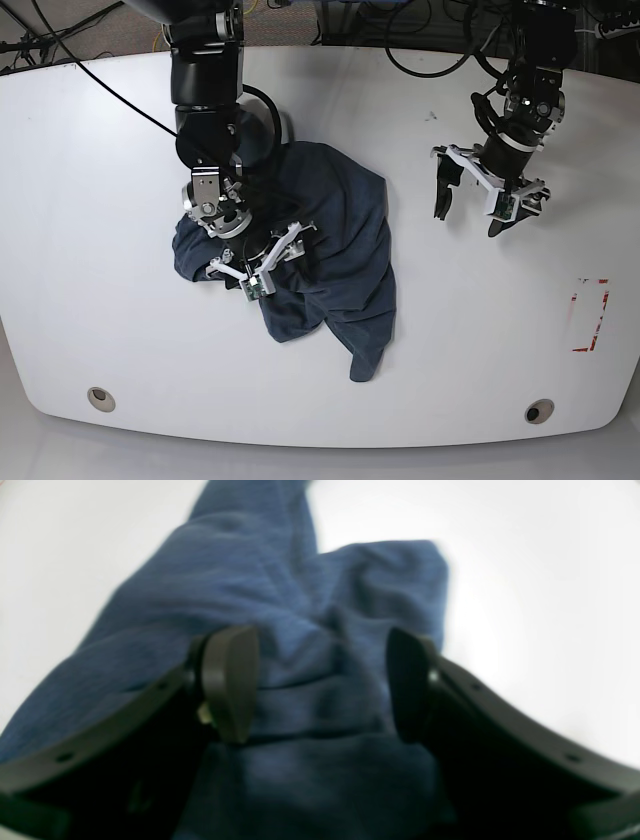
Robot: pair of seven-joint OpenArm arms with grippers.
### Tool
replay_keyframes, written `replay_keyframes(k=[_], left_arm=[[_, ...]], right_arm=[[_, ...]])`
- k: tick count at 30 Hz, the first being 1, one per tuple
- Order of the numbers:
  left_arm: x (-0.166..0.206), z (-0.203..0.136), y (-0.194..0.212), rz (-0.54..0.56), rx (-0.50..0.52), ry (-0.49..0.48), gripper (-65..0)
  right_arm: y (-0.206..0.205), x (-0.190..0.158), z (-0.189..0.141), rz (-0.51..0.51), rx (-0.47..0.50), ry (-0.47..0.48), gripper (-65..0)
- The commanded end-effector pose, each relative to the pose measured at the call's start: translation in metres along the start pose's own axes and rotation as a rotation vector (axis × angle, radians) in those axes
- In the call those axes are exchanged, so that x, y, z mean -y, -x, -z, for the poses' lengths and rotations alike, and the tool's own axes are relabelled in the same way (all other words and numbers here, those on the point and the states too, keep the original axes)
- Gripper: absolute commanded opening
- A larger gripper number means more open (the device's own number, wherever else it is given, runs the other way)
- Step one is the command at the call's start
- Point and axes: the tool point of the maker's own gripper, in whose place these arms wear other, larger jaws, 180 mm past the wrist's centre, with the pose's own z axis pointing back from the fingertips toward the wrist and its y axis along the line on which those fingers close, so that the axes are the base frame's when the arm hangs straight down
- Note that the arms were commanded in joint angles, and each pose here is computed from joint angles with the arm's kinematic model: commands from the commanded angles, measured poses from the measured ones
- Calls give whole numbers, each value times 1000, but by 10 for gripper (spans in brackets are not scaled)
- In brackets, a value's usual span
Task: Fold the T-shirt properly
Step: 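Pull the held fabric with the right gripper to spread the shirt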
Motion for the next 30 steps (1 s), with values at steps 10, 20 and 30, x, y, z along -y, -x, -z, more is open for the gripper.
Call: replay_keyframes(k=[10, 20, 30], left_arm=[[-3, -1, -16, 7, 55, -3, -141], [-5, -1, -17, 7, 60, -9, -139], [-5, -1, -15, 3, 54, -8, -138]], right_arm=[[-33, 20, -4, 16, 87, 22, -256], [-13, -10, 6, 2, 31, -45, -472], [0, -13, 8, 21, 0, -48, -497]])
